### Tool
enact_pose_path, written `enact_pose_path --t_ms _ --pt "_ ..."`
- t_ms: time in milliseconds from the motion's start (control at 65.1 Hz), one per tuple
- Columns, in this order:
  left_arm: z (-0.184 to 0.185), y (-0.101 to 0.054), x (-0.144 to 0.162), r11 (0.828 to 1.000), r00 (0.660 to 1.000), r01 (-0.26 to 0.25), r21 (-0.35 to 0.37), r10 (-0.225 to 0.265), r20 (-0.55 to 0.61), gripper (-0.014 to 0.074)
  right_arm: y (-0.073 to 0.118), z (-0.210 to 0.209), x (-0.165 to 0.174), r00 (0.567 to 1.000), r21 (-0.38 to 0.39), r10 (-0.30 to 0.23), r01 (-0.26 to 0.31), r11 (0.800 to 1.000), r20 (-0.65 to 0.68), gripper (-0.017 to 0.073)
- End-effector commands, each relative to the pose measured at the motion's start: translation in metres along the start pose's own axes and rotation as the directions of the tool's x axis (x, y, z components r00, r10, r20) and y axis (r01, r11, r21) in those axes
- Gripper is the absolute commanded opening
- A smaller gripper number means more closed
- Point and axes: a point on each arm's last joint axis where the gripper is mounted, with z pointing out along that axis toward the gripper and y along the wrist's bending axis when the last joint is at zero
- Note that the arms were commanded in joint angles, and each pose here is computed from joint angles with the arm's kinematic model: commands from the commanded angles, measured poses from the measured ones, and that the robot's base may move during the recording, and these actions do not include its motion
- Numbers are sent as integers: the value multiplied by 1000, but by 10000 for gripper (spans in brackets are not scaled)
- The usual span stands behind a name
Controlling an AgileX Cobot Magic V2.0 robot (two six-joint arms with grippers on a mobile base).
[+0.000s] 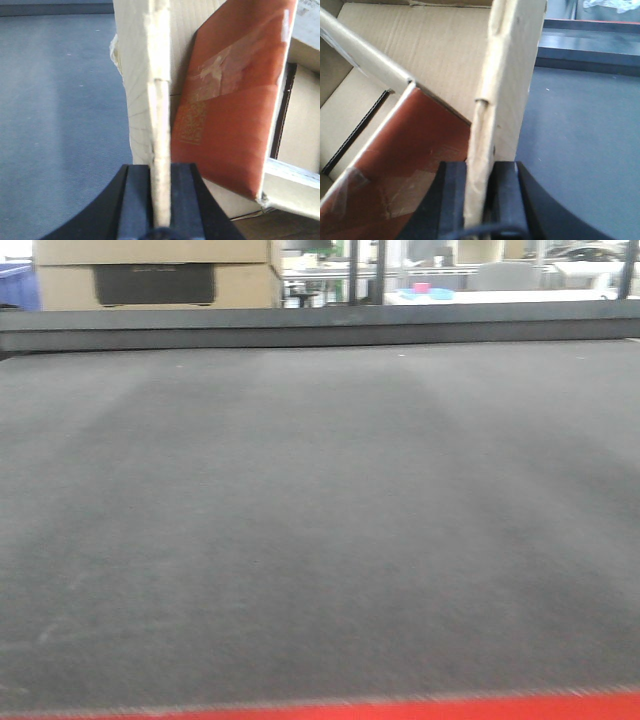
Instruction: Stack two boxes on right shelf middle
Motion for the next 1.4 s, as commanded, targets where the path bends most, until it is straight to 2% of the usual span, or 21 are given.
enact_pose_path --t_ms 0,1382 --pt "-11 5 -6 999 997 -11 -45 15 74 -111 -3 -9 -9 997 31 -39 37 999 74 -153" --pt "-11 6 -6 999 997 -13 -51 17 75 -111 -3 -8 -9 997 31 -39 37 999 73 -153"
